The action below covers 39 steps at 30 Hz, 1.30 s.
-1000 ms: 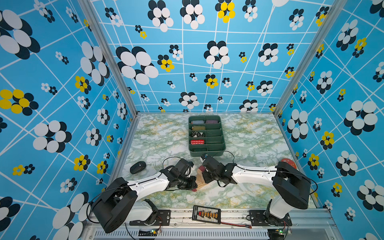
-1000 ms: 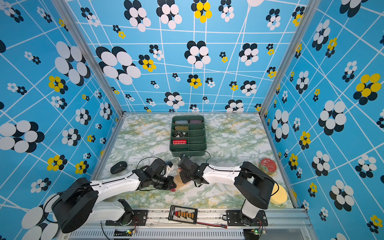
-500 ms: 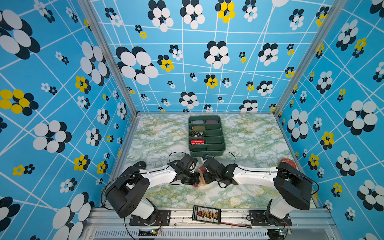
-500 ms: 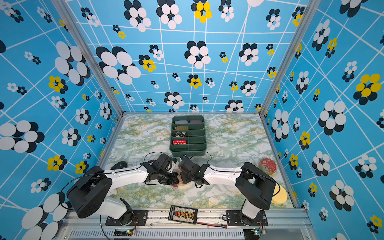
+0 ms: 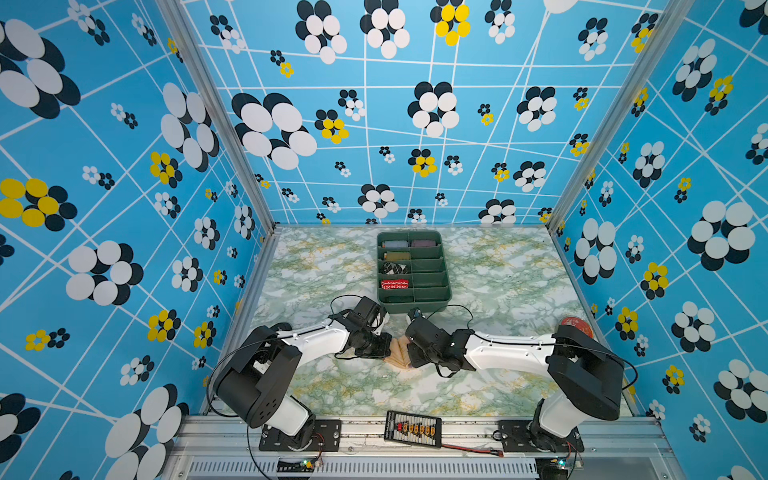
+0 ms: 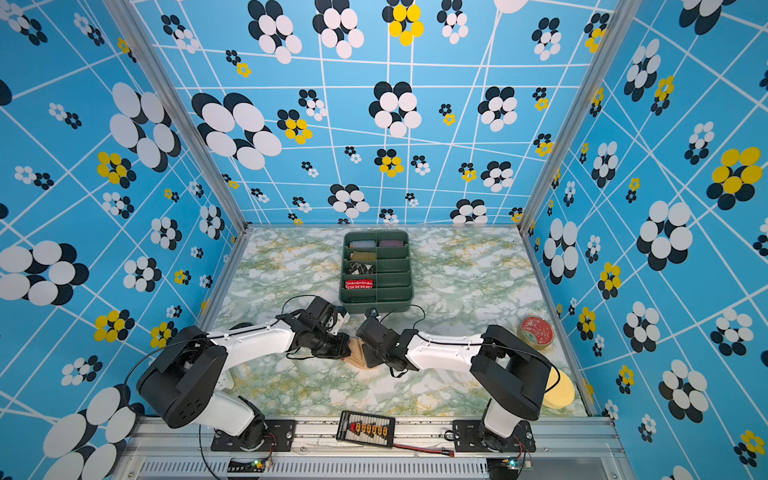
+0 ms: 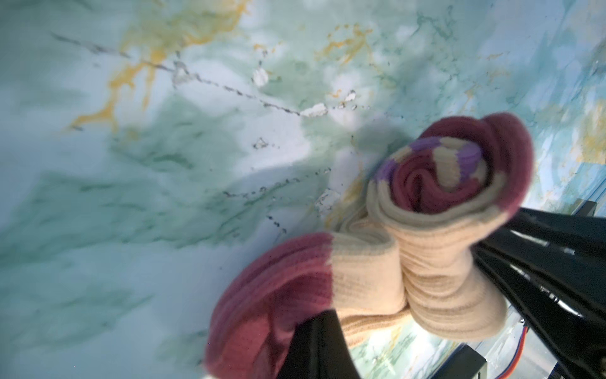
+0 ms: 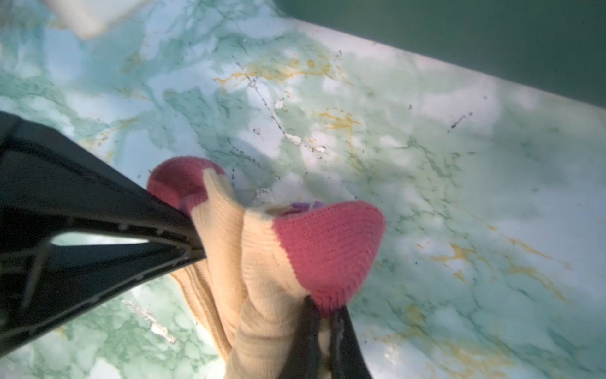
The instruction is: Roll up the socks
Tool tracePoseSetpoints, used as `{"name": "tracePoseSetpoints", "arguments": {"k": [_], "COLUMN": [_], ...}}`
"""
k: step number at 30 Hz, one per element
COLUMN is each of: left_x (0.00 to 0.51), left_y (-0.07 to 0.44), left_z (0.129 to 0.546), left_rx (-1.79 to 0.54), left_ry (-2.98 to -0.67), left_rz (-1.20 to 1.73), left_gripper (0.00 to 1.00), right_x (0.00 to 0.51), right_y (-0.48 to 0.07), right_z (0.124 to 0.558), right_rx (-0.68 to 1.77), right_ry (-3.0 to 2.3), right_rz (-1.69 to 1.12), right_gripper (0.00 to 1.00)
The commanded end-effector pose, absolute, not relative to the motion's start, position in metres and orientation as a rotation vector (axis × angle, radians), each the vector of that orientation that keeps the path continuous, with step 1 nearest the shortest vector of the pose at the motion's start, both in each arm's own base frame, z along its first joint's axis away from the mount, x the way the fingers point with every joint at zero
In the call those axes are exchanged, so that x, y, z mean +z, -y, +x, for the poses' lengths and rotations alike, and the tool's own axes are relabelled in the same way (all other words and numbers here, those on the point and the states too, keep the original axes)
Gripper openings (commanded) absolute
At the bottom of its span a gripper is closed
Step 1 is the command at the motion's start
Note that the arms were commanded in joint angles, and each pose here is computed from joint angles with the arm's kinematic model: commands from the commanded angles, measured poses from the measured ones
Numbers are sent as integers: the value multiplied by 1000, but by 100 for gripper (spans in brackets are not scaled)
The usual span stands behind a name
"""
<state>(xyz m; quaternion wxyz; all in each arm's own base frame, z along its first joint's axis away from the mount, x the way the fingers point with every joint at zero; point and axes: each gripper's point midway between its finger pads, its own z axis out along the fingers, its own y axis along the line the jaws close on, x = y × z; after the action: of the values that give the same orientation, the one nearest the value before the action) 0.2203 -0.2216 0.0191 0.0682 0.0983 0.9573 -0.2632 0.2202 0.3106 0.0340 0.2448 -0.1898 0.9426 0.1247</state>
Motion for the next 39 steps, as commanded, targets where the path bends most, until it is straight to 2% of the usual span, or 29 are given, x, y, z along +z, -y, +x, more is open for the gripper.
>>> {"name": "tracePoseSetpoints", "arguments": {"k": [1, 6, 14, 19, 26, 39], "left_x": [-3, 11, 76, 104, 77, 50], "left_y": [194, 204, 223, 253, 292, 295], "left_z": [225, 229, 234, 226, 200, 192], "left_rx": [-606, -693, -903, -1066, -1135, -1103], "left_ry": [-2955, -2913, -2721, -2614, -2650, -2694], "left_rz": [255, 270, 255, 280, 314, 275], "left_gripper": [1, 0, 2, 2, 1, 1], "right_x": [-25, -19, -12, -11, -12, -15], "right_y": [-227, -245, -257, -262, -265, -262], "right_z": [177, 179, 175, 174, 172, 169], "right_rx": [-89, 10, 107, 145, 190, 211], "right_ry": [-2824, -2814, -2811, -2816, -2824, -2826], "right_rz": [-597, -618, -653, -644, -612, -592], "right_gripper": [3, 3, 3, 3, 3, 3]}}
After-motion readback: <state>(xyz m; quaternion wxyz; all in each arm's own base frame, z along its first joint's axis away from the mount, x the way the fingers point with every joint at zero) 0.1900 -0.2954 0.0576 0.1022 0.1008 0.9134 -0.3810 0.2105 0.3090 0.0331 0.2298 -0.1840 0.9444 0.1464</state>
